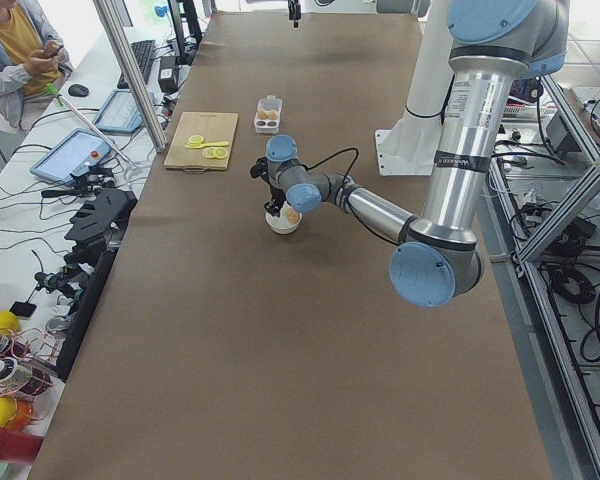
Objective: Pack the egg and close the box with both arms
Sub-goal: 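Move the left gripper down into the white bowl over the egg, then close the left gripper on the brown egg and lift it out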
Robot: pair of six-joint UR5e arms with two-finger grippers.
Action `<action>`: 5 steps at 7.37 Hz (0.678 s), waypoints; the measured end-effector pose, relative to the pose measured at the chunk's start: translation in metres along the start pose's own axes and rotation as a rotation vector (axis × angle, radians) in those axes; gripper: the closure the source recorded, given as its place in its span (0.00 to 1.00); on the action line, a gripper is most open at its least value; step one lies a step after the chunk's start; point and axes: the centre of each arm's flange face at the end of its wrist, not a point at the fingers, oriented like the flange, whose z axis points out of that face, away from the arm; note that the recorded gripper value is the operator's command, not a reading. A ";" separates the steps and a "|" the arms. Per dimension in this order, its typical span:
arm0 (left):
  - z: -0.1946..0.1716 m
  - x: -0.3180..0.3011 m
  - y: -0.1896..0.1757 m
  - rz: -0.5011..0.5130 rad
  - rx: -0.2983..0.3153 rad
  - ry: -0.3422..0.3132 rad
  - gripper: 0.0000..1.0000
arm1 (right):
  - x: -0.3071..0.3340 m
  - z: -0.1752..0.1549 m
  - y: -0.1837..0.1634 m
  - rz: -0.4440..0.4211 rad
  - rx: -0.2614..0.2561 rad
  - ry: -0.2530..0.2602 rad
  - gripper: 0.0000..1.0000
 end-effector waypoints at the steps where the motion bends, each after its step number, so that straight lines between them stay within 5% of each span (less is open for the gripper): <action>1: 0.005 0.002 0.001 0.002 -0.008 0.005 0.40 | 0.000 0.000 0.000 0.000 0.000 0.000 0.01; 5: 0.022 0.004 -0.004 0.002 -0.028 0.009 0.41 | 0.001 0.001 0.001 0.003 -0.002 0.000 0.01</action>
